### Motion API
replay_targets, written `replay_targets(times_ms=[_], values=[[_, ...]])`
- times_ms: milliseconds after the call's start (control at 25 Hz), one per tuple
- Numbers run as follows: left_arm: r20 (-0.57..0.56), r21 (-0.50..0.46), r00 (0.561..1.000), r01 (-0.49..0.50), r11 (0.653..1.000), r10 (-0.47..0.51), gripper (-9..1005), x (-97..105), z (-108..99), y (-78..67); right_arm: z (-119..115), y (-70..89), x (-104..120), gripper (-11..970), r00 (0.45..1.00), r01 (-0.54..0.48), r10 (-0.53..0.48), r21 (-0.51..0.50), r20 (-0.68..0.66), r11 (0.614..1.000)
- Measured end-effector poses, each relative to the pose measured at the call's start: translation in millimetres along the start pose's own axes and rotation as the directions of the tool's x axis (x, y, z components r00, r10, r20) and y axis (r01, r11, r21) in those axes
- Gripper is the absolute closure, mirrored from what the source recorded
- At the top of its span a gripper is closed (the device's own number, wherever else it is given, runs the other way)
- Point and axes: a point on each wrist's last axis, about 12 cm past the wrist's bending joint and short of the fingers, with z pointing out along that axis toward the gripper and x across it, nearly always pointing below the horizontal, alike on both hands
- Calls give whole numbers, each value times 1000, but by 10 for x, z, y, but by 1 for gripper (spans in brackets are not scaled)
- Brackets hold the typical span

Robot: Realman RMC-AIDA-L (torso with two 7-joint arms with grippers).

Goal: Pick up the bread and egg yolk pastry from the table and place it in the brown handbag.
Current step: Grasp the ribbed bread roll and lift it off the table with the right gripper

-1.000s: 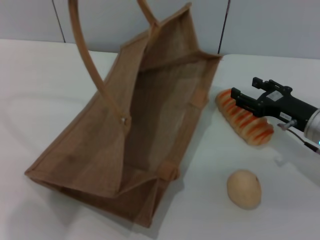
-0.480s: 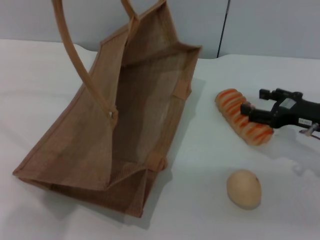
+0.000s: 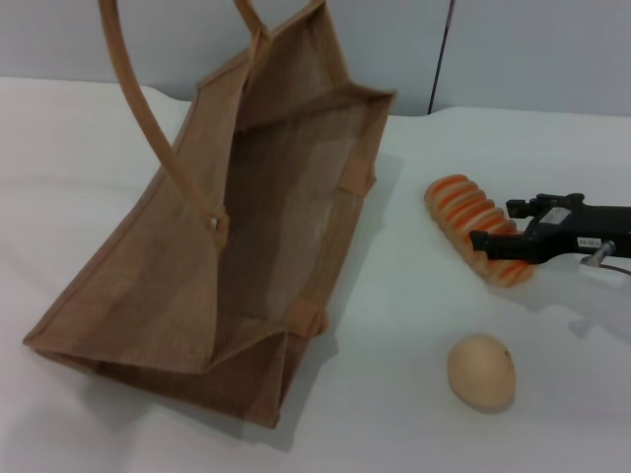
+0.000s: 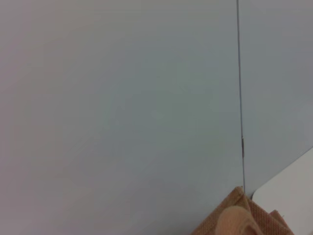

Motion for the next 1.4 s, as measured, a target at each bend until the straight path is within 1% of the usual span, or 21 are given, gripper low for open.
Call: replay_targets(times_ms=[280,480,800,1160,1400], values=[[-11,-13,1000,-1,1000,1,878,6,10,16,39,-34,-66,125,997,0,1,18,-77,1000],[-27,-27,1000,-6,1000,5,878,8,35,17,71,-15,-93,124,993,6,-5,10,-122,1000],[-27,-27,1000,-2,1000,1,878,6,39,14,121,16,-124,124,987,-16,17,7,-160,1000],[-25,-25,1000,-2,1000,2,878,-1,40,11,171,45,-178,145,983,-20,20,3,-185,1000],[-23,-26,1000,-3,1000,2,878,-8,37,12,176,37,-206,247,981,-41,42,12,-189,999]])
